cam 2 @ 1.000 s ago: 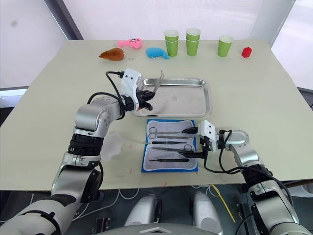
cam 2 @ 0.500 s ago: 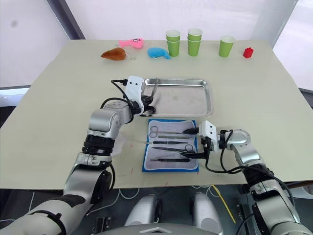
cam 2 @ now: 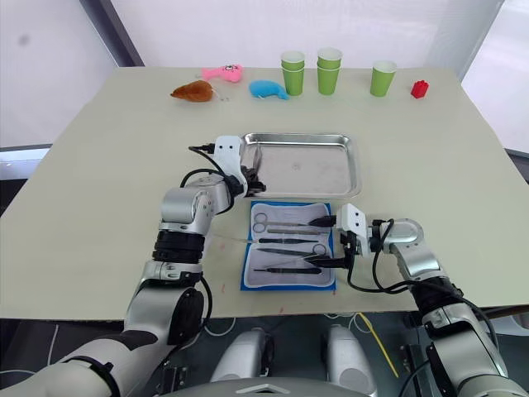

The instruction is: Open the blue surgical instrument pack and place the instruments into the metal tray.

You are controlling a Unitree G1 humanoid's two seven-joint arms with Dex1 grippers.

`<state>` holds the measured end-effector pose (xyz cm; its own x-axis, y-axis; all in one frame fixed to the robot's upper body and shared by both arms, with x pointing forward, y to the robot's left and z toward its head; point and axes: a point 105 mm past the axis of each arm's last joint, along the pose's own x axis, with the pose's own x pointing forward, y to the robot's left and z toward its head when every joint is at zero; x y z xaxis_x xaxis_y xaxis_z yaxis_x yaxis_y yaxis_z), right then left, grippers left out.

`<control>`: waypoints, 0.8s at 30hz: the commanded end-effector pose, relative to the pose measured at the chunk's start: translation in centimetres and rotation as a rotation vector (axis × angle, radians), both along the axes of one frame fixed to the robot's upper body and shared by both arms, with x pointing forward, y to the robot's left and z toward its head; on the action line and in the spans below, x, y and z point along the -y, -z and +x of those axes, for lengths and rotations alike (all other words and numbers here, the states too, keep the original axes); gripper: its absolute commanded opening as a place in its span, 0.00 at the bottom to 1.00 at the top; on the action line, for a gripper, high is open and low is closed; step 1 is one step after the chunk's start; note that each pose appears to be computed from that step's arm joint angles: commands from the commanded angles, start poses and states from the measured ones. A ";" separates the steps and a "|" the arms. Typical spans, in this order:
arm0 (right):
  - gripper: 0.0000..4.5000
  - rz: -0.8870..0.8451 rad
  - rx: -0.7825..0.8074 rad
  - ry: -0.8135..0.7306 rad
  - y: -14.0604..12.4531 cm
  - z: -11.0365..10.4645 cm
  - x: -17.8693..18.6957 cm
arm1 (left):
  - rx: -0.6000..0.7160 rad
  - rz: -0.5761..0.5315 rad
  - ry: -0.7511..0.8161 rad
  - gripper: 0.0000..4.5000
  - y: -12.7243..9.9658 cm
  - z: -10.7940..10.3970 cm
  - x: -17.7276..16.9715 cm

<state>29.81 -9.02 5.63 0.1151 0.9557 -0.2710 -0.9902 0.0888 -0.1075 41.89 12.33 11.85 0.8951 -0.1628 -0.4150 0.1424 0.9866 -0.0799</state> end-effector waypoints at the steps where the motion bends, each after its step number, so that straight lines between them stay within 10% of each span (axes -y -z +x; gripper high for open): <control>1: 1.00 -0.155 -0.162 0.008 5.1 -2.1 1.3 | 0.067 -0.006 -0.015 0.01 -2.3 0.3 0.1; 6: 1.00 -0.154 -0.161 0.010 5.1 -2.1 1.2 | 0.054 -0.013 -0.031 0.01 -2.1 0.2 0.1; 18: 1.00 -0.146 -0.159 0.015 4.9 -1.9 1.2 | 0.085 -0.013 -0.036 0.98 -2.9 0.4 0.3; 24: 1.00 -0.122 -0.165 0.026 4.5 -1.6 1.2 | 0.136 -0.018 -0.018 1.00 -3.9 0.3 0.5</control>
